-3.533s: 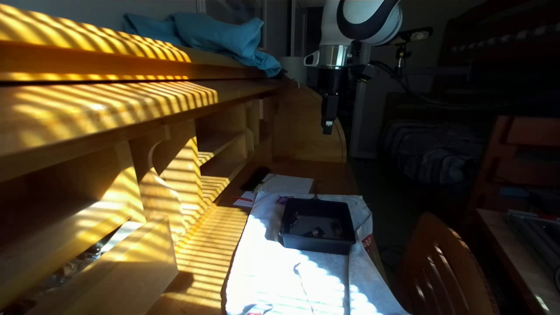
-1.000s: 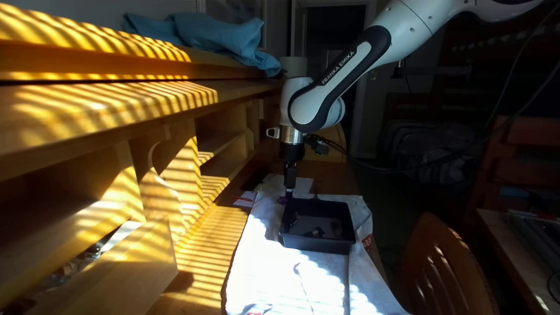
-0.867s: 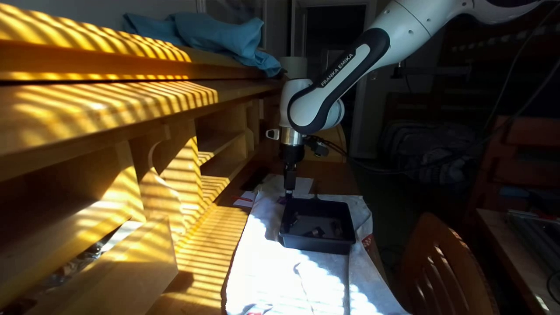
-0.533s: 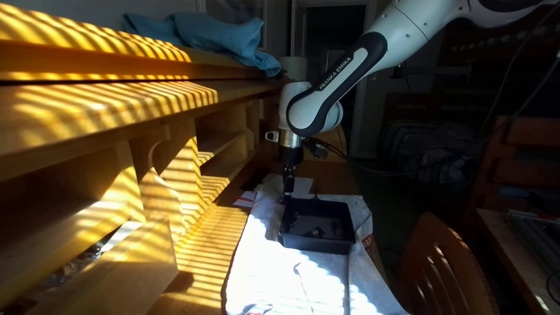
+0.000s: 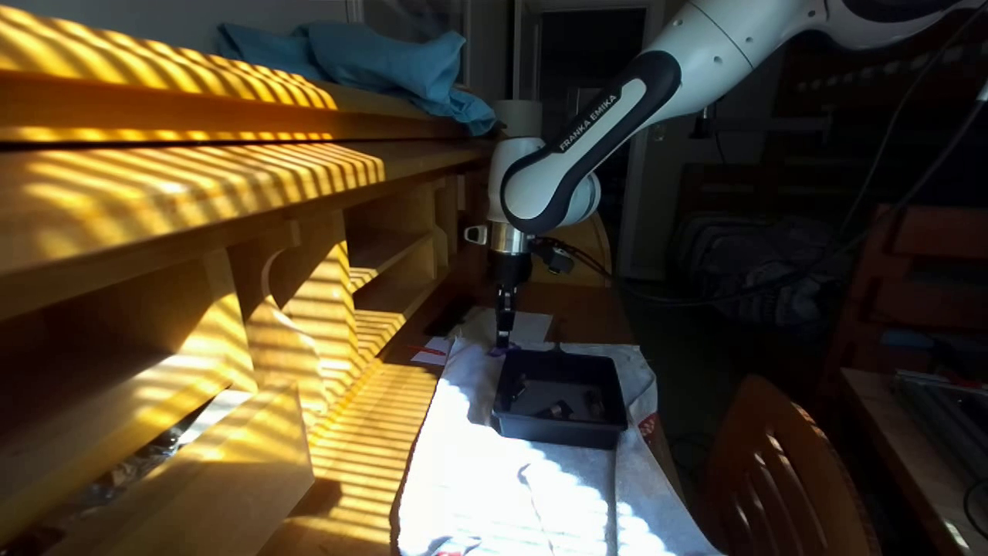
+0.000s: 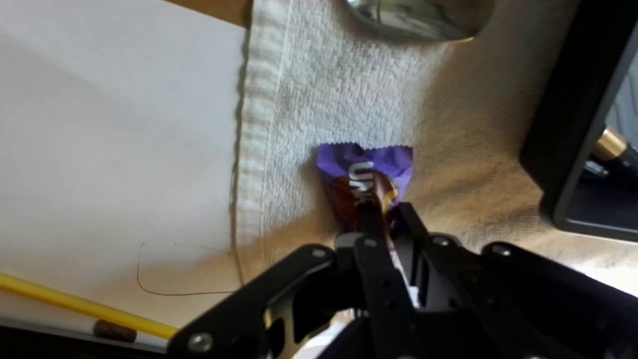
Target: Put the packet on the spoon and put the packet in the tray
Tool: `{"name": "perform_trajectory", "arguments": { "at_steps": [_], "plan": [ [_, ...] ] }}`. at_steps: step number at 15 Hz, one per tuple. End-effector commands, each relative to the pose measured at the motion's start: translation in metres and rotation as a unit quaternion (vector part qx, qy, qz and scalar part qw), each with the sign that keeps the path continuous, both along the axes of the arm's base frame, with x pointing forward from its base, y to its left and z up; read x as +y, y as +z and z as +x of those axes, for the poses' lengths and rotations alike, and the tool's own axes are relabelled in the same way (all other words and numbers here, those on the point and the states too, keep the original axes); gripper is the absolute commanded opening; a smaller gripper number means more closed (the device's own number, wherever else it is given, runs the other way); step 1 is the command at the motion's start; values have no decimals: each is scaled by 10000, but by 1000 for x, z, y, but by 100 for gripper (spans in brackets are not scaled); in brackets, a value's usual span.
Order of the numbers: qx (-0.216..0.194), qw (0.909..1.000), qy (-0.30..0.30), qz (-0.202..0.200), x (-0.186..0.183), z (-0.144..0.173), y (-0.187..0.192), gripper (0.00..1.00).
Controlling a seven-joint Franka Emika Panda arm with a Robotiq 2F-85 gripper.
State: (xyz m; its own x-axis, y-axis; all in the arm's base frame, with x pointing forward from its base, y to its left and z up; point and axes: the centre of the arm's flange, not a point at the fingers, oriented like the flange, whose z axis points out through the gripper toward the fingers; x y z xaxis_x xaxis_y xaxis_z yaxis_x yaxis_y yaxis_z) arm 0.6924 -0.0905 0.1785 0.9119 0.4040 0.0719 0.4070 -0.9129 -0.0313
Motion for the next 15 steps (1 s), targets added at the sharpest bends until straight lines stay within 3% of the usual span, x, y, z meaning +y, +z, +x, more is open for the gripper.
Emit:
{"name": "perform_trajectory", "arguments": {
  "at_steps": [1, 12, 15],
  "plan": [
    [175, 9997, -160, 68, -7, 2, 6, 0],
    [546, 9973, -472, 161, -14, -19, 45, 1],
    [871, 9949, -454, 210, -7, -28, 54, 1]
  ]
}}
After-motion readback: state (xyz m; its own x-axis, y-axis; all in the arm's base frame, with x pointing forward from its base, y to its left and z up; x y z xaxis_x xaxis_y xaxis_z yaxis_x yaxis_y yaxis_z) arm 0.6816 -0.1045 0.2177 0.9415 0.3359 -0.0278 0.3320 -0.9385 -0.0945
